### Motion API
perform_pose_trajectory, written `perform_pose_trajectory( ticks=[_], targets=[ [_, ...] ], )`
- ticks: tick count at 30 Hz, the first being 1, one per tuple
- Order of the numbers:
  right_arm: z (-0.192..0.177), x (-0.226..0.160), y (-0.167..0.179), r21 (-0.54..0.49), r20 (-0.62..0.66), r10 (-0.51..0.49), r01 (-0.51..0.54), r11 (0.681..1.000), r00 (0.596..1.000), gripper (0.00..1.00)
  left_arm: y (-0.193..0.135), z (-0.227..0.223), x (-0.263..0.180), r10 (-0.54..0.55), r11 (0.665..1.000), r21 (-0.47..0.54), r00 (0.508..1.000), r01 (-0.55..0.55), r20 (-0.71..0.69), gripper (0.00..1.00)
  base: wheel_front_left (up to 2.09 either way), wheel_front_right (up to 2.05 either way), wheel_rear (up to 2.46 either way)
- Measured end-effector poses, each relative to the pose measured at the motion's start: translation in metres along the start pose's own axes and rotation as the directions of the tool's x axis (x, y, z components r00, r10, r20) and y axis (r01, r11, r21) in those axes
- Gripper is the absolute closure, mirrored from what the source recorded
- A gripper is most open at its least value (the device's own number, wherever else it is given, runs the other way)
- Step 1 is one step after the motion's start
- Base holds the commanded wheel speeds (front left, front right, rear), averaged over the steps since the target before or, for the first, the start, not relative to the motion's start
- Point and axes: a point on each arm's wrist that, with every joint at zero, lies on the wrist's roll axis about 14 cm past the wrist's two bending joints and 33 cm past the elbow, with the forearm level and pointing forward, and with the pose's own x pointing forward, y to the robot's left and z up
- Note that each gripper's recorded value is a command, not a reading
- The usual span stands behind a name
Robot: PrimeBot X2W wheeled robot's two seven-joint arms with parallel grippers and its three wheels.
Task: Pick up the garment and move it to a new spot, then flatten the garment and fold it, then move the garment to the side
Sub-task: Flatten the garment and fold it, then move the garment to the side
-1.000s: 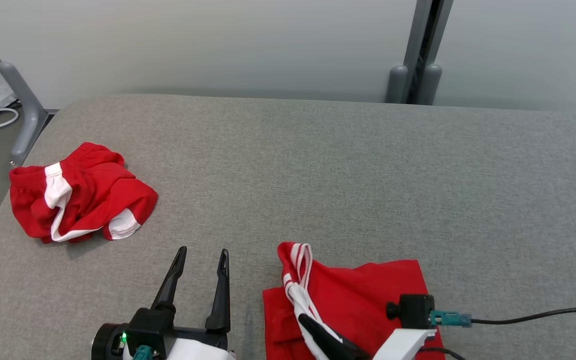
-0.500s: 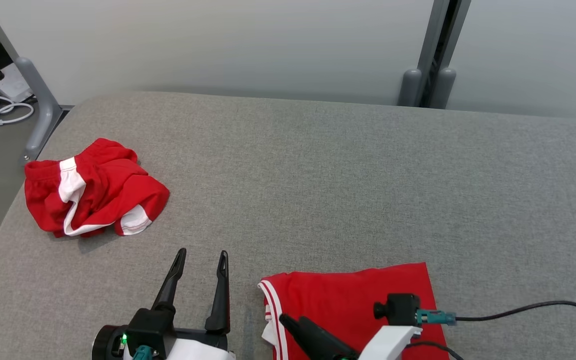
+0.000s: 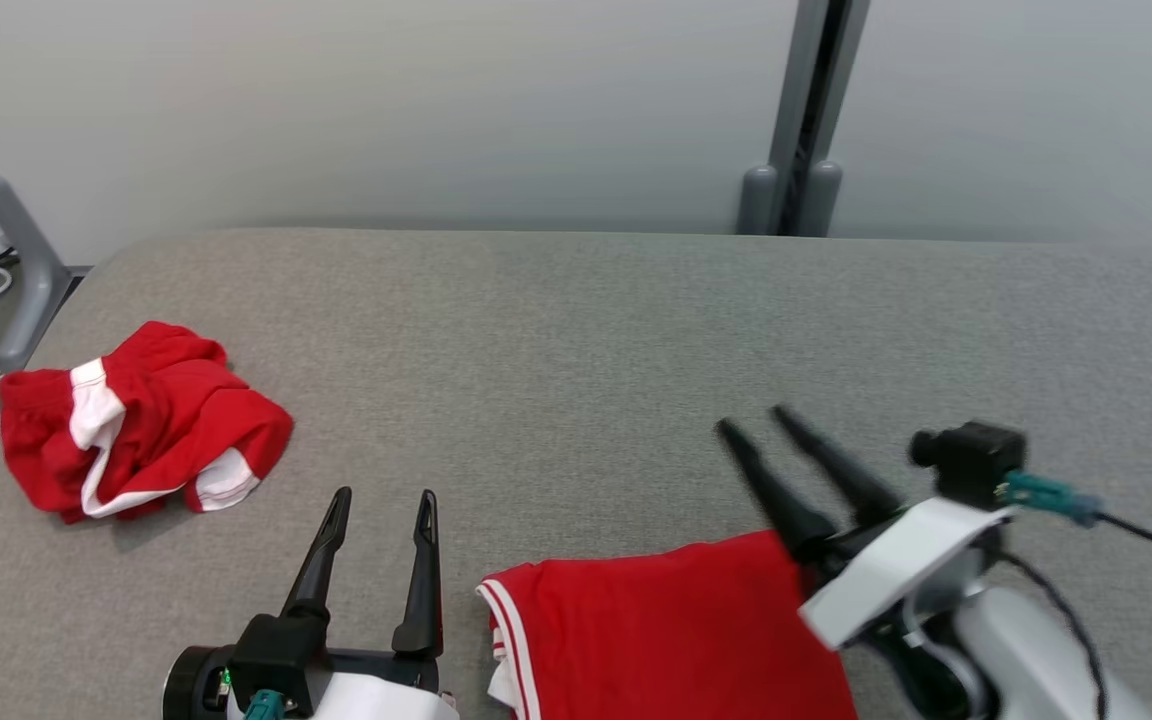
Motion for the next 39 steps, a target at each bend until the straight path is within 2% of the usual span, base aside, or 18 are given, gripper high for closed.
perform_pose_trajectory(
  ticks=[2,6,8,10,11,13,16,23,29,39],
  targets=[
    [0.023,-0.010,-0.024,-0.167,0.050,-0.049,0.056,0.984,0.998,0.00,-0.004,0.003,0.003,-0.014,1.000,-0.003,1.000,0.014,0.012,0.00,0.00,0.00,0.00],
    [0.061,-0.029,-0.048,-0.351,0.157,-0.093,0.143,0.925,0.983,0.00,-0.017,0.008,0.007,-0.063,0.998,-0.005,0.998,0.063,0.027,0.00,0.00,0.00,0.00],
    [0.079,-0.044,-0.059,-0.455,0.211,-0.104,0.192,0.870,0.972,0.00,-0.020,0.011,0.009,-0.073,0.997,-0.007,0.997,0.074,0.037,0.00,0.00,0.00,0.00],
    [0.093,-0.060,-0.070,-0.563,0.247,-0.117,0.241,0.791,0.962,0.00,-0.023,0.013,0.011,-0.083,0.996,-0.010,0.996,0.084,0.045,0.00,0.00,0.00,0.00],
    [0.098,-0.067,-0.077,-0.575,0.271,-0.138,0.275,0.771,0.953,0.00,-0.024,0.013,0.011,-0.085,0.996,-0.011,0.995,0.085,0.046,0.00,0.00,0.00,0.00],
    [0.100,-0.081,-0.087,-0.532,0.320,-0.188,0.340,0.776,0.929,0.00,-0.026,0.011,0.011,-0.088,0.996,-0.012,0.995,0.089,0.041,0.00,0.00,0.00,0.00],
    [0.100,-0.095,-0.094,-0.519,0.355,-0.229,0.395,0.758,0.906,0.00,-0.026,0.011,0.013,-0.089,0.996,-0.013,0.995,0.090,0.041,0.00,0.00,0.00,0.00],
    [0.080,-0.116,-0.102,-0.410,0.379,-0.325,0.472,0.781,0.866,0.00,-0.017,0.006,0.013,-0.063,0.998,-0.002,0.998,0.063,0.024,0.00,0.00,0.00,0.00],
    [0.065,-0.117,-0.103,-0.385,0.354,-0.348,0.474,0.792,0.868,0.00,-0.011,-0.006,0.004,-0.049,0.998,0.027,0.999,0.050,-0.016,0.00,0.00,0.00,0.00],
    [0.057,-0.112,-0.101,-0.390,0.331,-0.343,0.458,0.799,0.879,0.00,-0.004,-0.002,-0.001,-0.027,0.999,0.029,1.000,0.027,-0.005,0.00,0.00,0.00,0.00]
  ],
)
